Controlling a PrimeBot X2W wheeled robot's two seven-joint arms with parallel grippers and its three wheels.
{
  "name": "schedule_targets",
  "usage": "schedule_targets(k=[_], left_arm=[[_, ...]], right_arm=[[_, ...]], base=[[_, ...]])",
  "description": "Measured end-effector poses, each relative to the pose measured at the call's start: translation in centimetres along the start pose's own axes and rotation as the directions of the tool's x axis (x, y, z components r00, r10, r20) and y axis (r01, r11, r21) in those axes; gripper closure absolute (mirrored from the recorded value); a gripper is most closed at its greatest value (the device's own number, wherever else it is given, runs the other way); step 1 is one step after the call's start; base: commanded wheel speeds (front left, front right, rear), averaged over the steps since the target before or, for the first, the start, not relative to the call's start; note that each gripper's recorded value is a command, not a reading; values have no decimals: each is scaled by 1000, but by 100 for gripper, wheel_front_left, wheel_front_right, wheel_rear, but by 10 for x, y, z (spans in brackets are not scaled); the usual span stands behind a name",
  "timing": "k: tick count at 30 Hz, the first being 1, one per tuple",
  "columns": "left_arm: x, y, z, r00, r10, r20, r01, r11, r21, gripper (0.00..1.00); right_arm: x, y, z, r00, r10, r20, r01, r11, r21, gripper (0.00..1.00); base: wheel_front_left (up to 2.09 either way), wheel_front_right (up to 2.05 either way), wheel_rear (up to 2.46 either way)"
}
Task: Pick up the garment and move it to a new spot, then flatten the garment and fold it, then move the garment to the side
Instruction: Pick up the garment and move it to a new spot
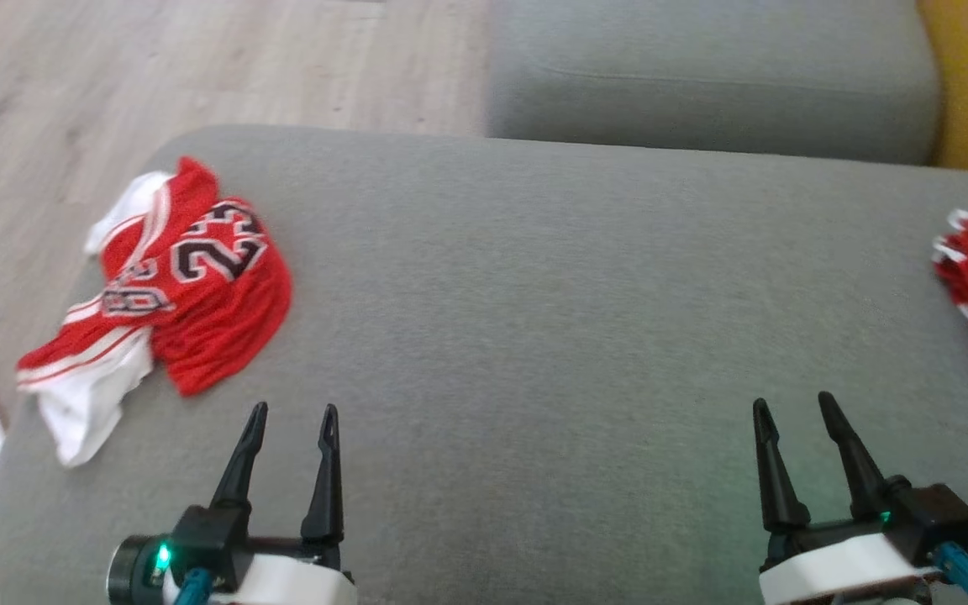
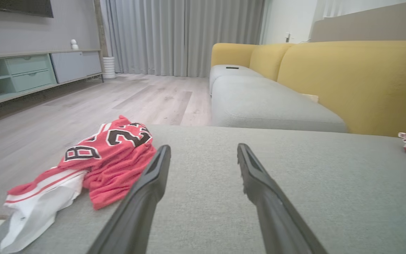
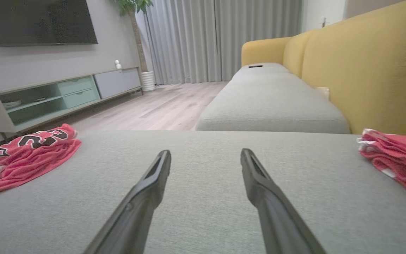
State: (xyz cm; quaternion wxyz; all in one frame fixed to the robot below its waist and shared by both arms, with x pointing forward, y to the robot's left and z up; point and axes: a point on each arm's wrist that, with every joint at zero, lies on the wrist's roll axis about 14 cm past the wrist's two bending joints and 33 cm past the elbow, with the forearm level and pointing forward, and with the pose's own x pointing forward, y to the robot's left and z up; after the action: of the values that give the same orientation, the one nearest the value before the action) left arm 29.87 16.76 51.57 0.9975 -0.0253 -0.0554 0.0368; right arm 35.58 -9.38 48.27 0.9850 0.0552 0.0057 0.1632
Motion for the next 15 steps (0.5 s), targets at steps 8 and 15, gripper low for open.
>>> schedule_targets(k=[8, 15], left_arm=[[-21, 40, 3, 991, 136, 5, -136, 990, 29, 0], [-52, 79, 3, 960, 280, 2, -279, 959, 54, 0]], right_arm=[[17, 37, -11, 992, 120, -34, -119, 993, 11, 0], [36, 59, -11, 981, 191, -37, -191, 981, 14, 0]], base=[[0, 0, 0], [0, 0, 0]])
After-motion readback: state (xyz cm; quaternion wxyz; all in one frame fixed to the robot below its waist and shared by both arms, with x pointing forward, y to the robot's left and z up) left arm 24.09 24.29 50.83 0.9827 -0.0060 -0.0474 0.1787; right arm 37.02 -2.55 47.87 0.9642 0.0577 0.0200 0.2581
